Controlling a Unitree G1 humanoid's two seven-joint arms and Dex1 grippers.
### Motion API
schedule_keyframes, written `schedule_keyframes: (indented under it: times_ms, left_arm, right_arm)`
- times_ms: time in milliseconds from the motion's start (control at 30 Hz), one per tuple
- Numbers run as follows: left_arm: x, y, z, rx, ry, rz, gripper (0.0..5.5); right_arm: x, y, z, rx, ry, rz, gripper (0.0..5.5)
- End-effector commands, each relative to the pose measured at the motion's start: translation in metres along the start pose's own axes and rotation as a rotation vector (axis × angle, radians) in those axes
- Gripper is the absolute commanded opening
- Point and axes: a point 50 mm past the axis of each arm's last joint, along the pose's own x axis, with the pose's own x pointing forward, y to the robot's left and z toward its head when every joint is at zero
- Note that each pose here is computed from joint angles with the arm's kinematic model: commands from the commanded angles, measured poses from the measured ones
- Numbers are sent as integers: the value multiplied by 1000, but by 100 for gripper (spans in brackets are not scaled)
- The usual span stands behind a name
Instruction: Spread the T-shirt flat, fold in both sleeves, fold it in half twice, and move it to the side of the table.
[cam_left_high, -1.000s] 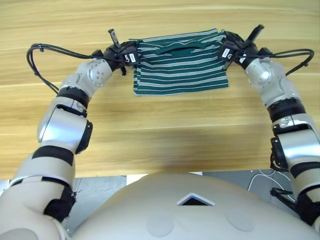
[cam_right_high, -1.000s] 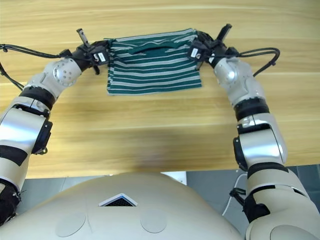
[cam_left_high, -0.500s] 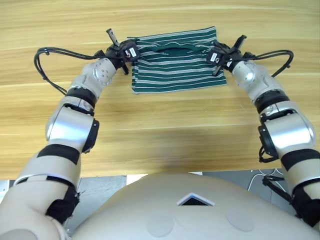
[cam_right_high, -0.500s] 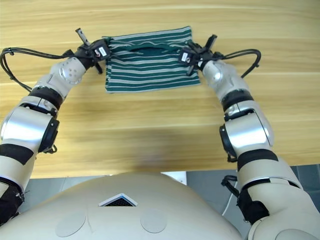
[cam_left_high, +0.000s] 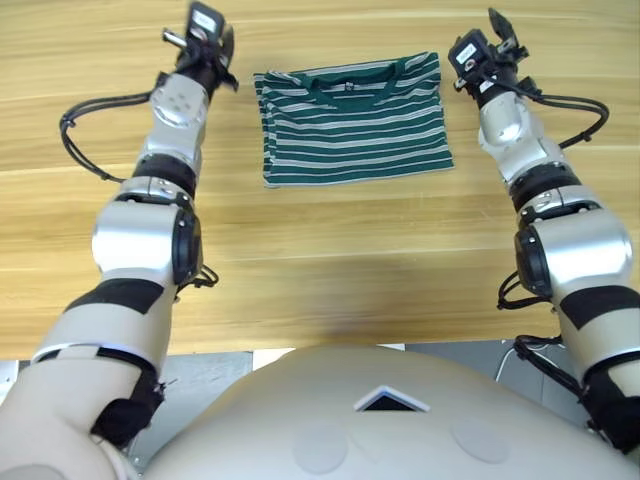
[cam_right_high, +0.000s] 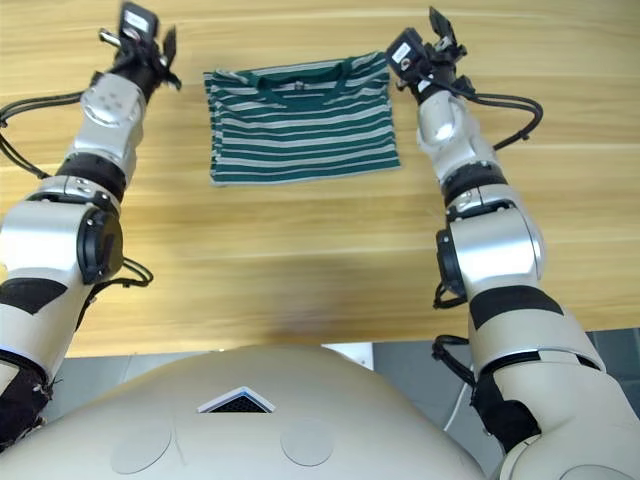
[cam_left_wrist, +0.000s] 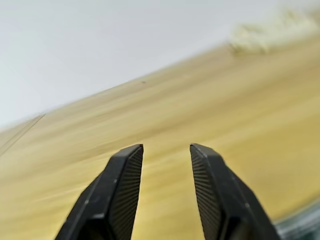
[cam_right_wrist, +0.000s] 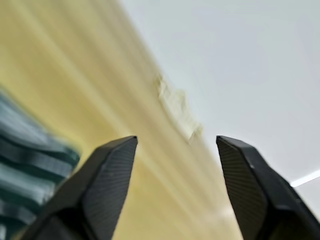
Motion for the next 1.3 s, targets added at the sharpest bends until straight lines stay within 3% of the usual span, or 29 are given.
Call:
schedule_keyframes:
  times_ms: [33, 167, 233, 400, 567, 700, 1000, 1167, 1300]
  left_arm:
    - [-2, 11, 1, -65, -31, 59, 173]
    - [-9, 24, -3, -83, -67, 97, 173]
    - [-13, 29, -7, -64, -79, 107, 173]
    - [-19, 28, -12, -19, -115, 104, 173]
    - [-22, 24, -12, 43, -151, 84, 173]
    - [-22, 23, -11, 60, -166, 79, 173]
    - [-22, 21, -9, 78, -177, 81, 173]
    - [-24, 23, -7, 105, -203, 87, 173]
    - [-24, 21, -6, 113, -219, 81, 173]
  right_arm:
    - [-15, -4, -11, 19, -66, 51, 351]
    - [-40, -5, -1, 148, -287, 266, 426]
    - [-52, -10, -3, 80, -323, 364, 451]
    - [-64, -8, -37, -326, -104, 486, 465]
    - [-88, 23, -54, -570, -19, 654, 465]
    - [-112, 39, -33, -475, -150, 777, 465]
    - [-141, 8, -11, -357, -255, 824, 465]
    - [-133, -15, -2, -345, -260, 704, 465]
    - [-121, -12, 13, -331, -307, 638, 465]
